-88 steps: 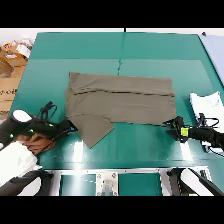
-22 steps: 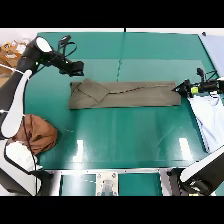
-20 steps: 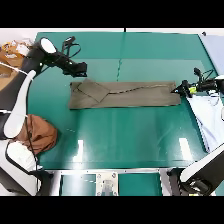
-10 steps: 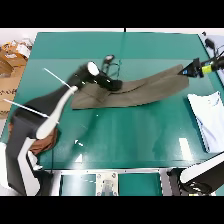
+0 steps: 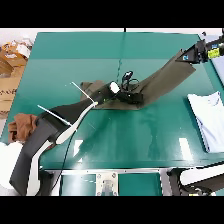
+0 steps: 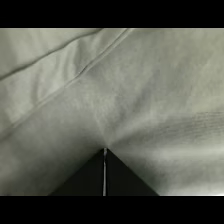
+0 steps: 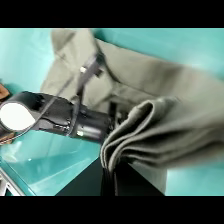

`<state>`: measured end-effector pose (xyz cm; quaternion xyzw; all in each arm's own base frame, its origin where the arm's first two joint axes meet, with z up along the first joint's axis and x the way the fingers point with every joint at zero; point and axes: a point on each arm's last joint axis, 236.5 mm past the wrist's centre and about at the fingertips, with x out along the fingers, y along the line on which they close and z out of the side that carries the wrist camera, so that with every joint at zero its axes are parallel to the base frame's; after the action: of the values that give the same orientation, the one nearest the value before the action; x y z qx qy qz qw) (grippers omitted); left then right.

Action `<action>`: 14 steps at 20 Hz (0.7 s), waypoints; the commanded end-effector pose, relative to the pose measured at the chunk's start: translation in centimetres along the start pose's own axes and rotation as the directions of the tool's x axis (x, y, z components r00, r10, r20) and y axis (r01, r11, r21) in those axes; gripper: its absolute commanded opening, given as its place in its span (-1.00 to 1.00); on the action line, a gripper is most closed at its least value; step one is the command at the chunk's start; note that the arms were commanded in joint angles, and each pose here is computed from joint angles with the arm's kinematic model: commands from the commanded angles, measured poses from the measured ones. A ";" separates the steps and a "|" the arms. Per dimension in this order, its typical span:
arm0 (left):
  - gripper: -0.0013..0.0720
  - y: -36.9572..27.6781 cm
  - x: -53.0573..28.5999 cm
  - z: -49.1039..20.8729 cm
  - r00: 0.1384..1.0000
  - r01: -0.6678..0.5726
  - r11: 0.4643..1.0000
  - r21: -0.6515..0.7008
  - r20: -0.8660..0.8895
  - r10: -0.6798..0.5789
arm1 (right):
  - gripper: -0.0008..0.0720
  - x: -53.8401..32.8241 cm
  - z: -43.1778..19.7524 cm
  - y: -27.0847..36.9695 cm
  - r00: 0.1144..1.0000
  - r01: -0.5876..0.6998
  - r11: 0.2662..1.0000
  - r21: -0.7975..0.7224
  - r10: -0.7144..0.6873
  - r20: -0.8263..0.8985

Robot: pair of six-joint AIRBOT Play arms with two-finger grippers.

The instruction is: Fold the shirts.

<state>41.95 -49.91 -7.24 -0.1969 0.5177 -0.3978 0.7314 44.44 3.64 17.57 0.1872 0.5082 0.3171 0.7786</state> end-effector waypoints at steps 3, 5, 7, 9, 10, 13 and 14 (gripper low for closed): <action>-0.89 -2.2 -7.1 2.2 0.988 0.107 0.987 0.117 -0.124 -0.092 | -0.94 1.0 0.7 2.0 1.000 -0.018 1.000 -0.004 0.018 0.011; -0.89 -1.8 -13.0 4.3 0.985 0.095 0.977 0.190 -0.160 -0.065 | -0.94 2.5 1.1 3.8 0.999 -0.040 0.999 -0.023 0.040 0.006; -0.89 -0.9 -19.6 5.7 0.983 0.071 0.971 0.228 -0.182 -0.030 | -0.94 4.8 1.4 6.7 0.997 -0.073 0.995 -0.064 0.073 -0.006; -0.89 0.5 -25.8 7.1 0.989 0.027 0.974 0.225 -0.147 0.006 | -0.94 7.7 2.2 9.9 0.995 -0.101 0.989 -0.110 0.102 0.004; -0.89 1.2 -28.8 7.7 0.993 0.006 0.976 0.217 -0.119 0.020 | -0.94 9.4 2.5 11.5 0.993 -0.118 0.986 -0.122 0.120 0.009; -0.89 3.3 -35.3 9.2 0.998 -0.055 0.981 0.188 -0.032 0.062 | -0.94 16.3 2.4 16.3 0.984 -0.178 0.972 -0.151 0.179 -0.009; -0.89 3.9 -37.1 9.6 0.997 -0.075 0.982 0.175 -0.002 0.076 | -0.93 19.2 2.1 17.6 0.980 -0.197 0.967 -0.159 0.196 -0.018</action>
<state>46.87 -25.50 13.39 -0.1097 0.4947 -0.4417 0.7404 45.90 22.59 17.75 0.1663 0.4771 0.4132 0.7576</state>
